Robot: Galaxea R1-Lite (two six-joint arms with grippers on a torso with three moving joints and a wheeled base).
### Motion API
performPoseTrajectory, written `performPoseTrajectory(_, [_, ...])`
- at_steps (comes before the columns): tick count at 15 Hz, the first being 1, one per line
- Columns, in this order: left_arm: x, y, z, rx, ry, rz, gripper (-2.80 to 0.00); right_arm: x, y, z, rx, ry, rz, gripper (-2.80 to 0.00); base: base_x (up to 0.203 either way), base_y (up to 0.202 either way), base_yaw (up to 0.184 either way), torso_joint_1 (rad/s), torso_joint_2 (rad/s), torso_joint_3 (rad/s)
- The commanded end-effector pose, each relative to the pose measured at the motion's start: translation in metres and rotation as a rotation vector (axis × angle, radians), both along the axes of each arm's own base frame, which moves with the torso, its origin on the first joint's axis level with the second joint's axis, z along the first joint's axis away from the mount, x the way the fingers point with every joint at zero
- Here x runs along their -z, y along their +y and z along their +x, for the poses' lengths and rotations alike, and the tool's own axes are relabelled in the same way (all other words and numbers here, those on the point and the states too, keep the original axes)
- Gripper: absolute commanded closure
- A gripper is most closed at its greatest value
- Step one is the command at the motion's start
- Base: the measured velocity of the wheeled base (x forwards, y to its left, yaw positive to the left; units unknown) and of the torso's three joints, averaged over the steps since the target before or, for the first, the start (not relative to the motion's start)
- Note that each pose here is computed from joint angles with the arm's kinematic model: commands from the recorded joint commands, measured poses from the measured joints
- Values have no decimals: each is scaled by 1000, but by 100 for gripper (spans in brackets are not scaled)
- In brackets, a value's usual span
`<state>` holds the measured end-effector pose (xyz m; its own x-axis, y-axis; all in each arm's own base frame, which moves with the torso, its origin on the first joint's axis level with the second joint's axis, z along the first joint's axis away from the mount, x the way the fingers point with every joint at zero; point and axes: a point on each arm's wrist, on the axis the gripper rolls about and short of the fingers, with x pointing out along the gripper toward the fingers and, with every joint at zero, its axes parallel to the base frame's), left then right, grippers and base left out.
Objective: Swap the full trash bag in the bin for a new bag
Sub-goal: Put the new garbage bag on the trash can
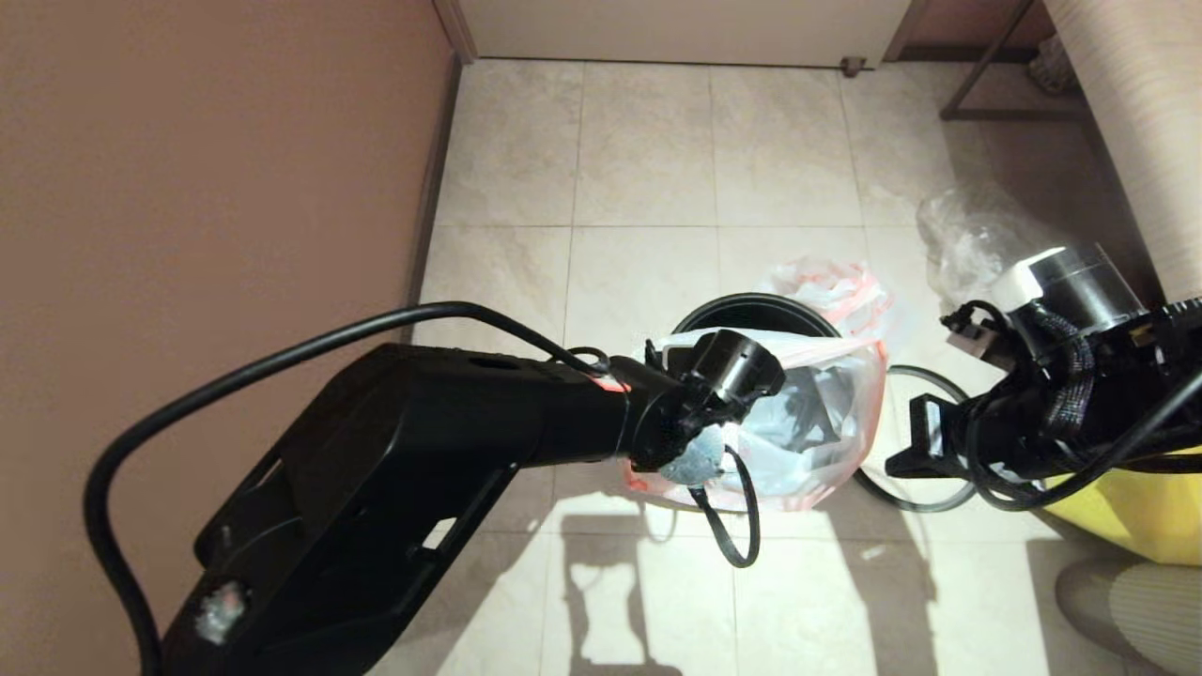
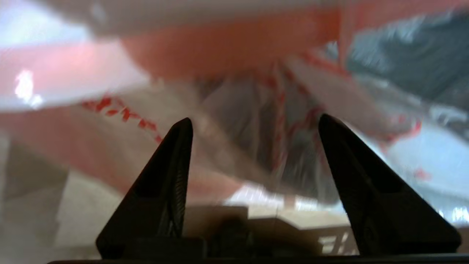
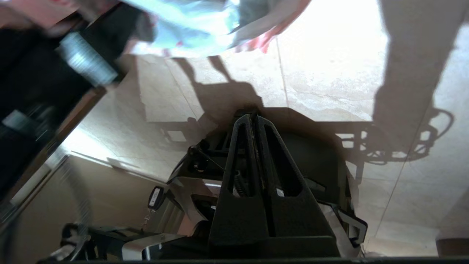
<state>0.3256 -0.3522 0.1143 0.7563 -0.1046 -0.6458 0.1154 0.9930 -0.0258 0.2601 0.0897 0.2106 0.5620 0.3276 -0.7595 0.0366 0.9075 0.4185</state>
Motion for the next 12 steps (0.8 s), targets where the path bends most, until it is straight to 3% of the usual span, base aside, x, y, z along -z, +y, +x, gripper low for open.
performPoseTrajectory(1, [24, -7, 12, -9, -21, -16, -280, -14, 1, -12, -16, -41, 18, 0, 0, 0, 0, 0, 0, 0])
performPoseTrajectory(7, [45, -11, 21, -6, -33, -12, -280, -23, -1, -21, -26, -47, 23, 0, 0, 0, 0, 0, 0, 0])
performPoseTrajectory(12, [19, -7, 18, -46, -94, -34, -280, -20, 4, -26, -47, -23, 16, 0, 0, 0, 0, 0, 0, 0])
